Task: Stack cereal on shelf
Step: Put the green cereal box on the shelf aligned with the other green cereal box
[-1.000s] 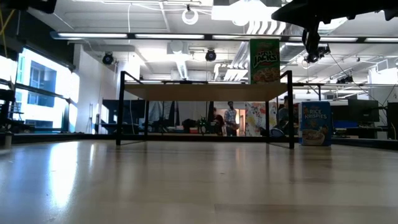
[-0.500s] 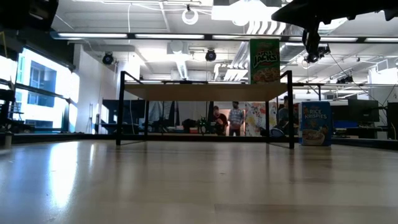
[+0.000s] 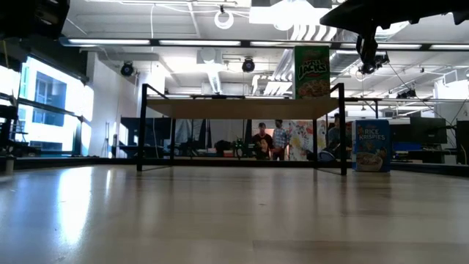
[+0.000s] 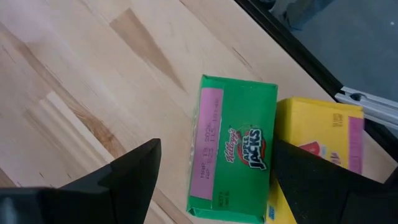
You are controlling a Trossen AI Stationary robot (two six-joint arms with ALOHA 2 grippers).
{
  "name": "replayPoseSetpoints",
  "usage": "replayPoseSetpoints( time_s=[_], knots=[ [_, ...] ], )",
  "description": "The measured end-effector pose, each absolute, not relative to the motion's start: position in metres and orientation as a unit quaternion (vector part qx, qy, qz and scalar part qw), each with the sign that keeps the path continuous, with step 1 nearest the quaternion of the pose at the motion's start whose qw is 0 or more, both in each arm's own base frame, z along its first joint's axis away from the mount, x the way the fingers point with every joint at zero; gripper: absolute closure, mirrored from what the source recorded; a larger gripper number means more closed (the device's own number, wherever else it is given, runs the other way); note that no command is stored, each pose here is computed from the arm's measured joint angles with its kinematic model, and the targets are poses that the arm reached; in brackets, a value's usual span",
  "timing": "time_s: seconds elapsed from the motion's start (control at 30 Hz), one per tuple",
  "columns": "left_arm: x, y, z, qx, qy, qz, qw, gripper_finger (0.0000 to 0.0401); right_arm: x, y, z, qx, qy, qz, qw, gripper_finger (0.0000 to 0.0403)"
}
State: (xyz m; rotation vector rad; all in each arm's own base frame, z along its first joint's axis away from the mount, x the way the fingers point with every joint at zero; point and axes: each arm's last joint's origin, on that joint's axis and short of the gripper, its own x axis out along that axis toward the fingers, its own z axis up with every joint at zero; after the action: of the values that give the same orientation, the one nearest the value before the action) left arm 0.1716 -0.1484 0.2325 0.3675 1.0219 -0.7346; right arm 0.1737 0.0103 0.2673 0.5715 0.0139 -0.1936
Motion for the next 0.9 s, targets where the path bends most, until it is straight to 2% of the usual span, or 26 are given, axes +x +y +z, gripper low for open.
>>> replayPoseSetpoints(
  time_s=[0.73, 0.9],
  knots=[
    [0.179, -0.151, 0.219, 0.174, 0.504, -0.332, 0.778, 0.011, 0.174, 0.01, 0.267, 0.281, 0.011, -0.096, 0.955, 0.0402],
    [0.183, -0.152, 0.212, 0.174, 0.52, -0.324, 0.771, 0.0123, 0.174, 0.01, 0.266, 0.28, 0.015, -0.098, 0.955, 0.0402]
  ],
)
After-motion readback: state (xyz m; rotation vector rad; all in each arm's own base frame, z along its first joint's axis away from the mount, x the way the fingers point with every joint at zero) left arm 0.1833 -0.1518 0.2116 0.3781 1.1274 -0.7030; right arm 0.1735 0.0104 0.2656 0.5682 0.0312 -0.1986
